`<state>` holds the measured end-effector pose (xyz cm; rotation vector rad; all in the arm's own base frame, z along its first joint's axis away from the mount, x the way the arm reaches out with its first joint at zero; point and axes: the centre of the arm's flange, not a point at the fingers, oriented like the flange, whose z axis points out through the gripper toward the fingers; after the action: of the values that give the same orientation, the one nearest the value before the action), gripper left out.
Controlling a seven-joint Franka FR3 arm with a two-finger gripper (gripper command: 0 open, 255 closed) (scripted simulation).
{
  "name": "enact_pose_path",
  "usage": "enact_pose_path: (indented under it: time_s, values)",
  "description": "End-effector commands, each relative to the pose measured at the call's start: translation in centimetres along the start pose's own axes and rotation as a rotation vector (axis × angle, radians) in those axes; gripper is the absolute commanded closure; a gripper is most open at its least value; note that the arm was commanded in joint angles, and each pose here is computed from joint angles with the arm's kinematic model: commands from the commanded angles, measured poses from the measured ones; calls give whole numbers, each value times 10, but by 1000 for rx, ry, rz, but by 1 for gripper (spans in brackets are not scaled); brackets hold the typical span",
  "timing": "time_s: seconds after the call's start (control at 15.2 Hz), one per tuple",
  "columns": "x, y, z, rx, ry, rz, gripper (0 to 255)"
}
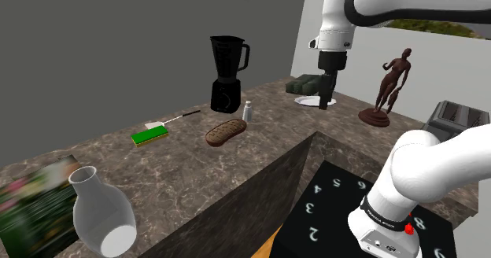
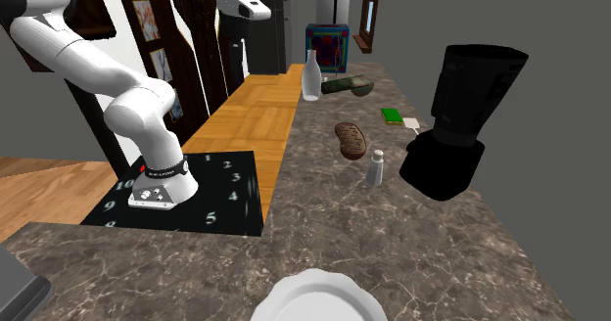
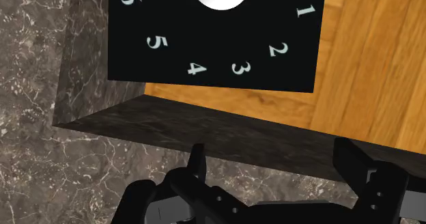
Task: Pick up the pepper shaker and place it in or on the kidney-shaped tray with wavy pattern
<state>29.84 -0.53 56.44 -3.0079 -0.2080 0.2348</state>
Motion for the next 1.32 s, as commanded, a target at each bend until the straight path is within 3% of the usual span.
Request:
enact_pose_path:
  time_s: [0.0, 1.25]
  values:
    - [0, 0, 0, 0, 0, 0, 0]
    - [203, 108, 54, -12, 102, 106, 0]
